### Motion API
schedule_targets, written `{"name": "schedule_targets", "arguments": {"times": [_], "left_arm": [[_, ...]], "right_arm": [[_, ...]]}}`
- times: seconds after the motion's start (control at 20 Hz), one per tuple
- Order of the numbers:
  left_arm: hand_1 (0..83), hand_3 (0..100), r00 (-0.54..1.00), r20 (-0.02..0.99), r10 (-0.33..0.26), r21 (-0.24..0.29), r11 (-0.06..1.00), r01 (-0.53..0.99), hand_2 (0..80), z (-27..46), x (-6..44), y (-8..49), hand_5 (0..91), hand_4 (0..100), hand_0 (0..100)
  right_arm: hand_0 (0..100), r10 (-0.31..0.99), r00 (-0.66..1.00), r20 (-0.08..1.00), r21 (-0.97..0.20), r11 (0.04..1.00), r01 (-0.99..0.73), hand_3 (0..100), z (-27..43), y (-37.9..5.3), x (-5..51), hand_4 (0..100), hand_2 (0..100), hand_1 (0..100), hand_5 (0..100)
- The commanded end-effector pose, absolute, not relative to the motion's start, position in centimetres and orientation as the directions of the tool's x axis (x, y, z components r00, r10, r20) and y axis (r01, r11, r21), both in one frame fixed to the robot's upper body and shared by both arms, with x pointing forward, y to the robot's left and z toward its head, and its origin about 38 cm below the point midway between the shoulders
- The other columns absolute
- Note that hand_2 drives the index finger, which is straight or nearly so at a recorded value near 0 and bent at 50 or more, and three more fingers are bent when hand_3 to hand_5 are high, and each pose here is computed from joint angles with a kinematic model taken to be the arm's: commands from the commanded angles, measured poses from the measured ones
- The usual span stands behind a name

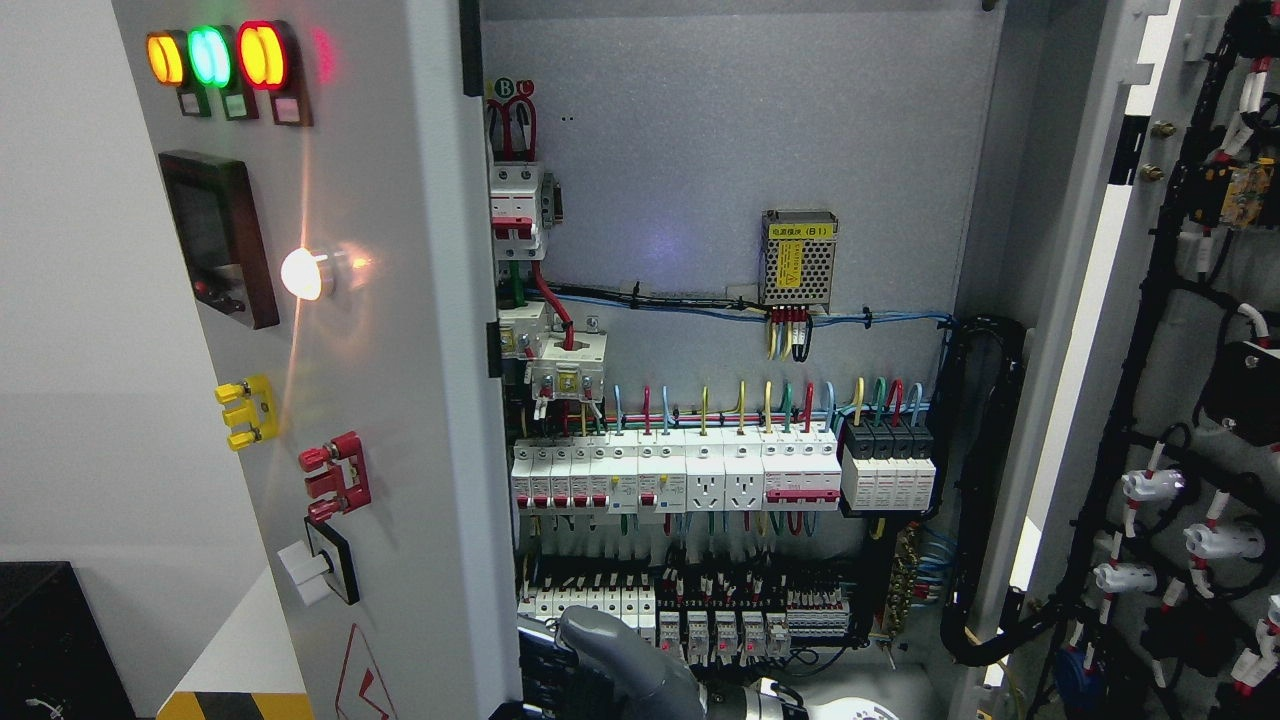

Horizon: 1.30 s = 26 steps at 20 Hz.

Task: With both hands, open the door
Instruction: 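Swing the indicator-light door wide open with the right hand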

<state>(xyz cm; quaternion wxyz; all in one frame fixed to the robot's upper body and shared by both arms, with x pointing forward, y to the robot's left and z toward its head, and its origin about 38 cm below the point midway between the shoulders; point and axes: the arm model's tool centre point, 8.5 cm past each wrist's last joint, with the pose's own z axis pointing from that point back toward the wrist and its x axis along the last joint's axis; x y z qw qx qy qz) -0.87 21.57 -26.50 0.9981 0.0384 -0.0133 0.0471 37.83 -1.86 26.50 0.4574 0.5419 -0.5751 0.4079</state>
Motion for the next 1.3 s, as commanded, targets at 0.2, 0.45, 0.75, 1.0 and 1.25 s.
{"name": "schedule_targets", "arguments": {"times": [0.2, 0.45, 0.75, 1.0, 1.25], "left_arm": [[0.0, 0, 0.998, 0.03, 0.061, 0.073, 0.995, -0.063, 0.0, -26.5, -0.8, 21.5, 0.0, 0, 0], [0.0, 0, 0.998, 0.029, 0.061, 0.075, 0.995, -0.063, 0.0, -26.5, -0.9, 21.6, 0.0, 0, 0], [0.0, 0, 0.998, 0.03, 0.06, 0.073, 0.995, -0.062, 0.0, -26.5, -0.9, 21.5, 0.0, 0, 0], [0.0, 0, 0.998, 0.033, 0.06, 0.075, 0.995, -0.062, 0.0, -26.5, -0.9, 21.6, 0.0, 0, 0], [0.0, 0, 0.995, 0.079, 0.062, 0.075, 0.995, -0.068, 0.0, -26.5, 0.4, 21.8, 0.0, 0, 0]], "right_arm": [[19, -0.212, 0.024, 0.977, 0.019, -0.026, -0.999, 0, 25.7, 1.5, 34.9, 0, 0, 0, 0], [19, -0.185, 0.028, 0.982, 0.019, -0.053, -0.998, 0, 25.1, 2.5, 34.2, 0, 0, 0, 0], [19, -0.185, 0.043, 0.982, 0.026, -0.092, -0.995, 0, 25.0, 4.2, 33.3, 0, 0, 0, 0], [19, -0.165, 0.06, 0.984, 0.042, -0.113, -0.993, 0, 24.3, 5.7, 32.9, 0, 0, 0, 0], [19, -0.138, 0.061, 0.988, 0.045, -0.122, -0.992, 0, 23.6, 7.0, 32.6, 0, 0, 0, 0]]}}
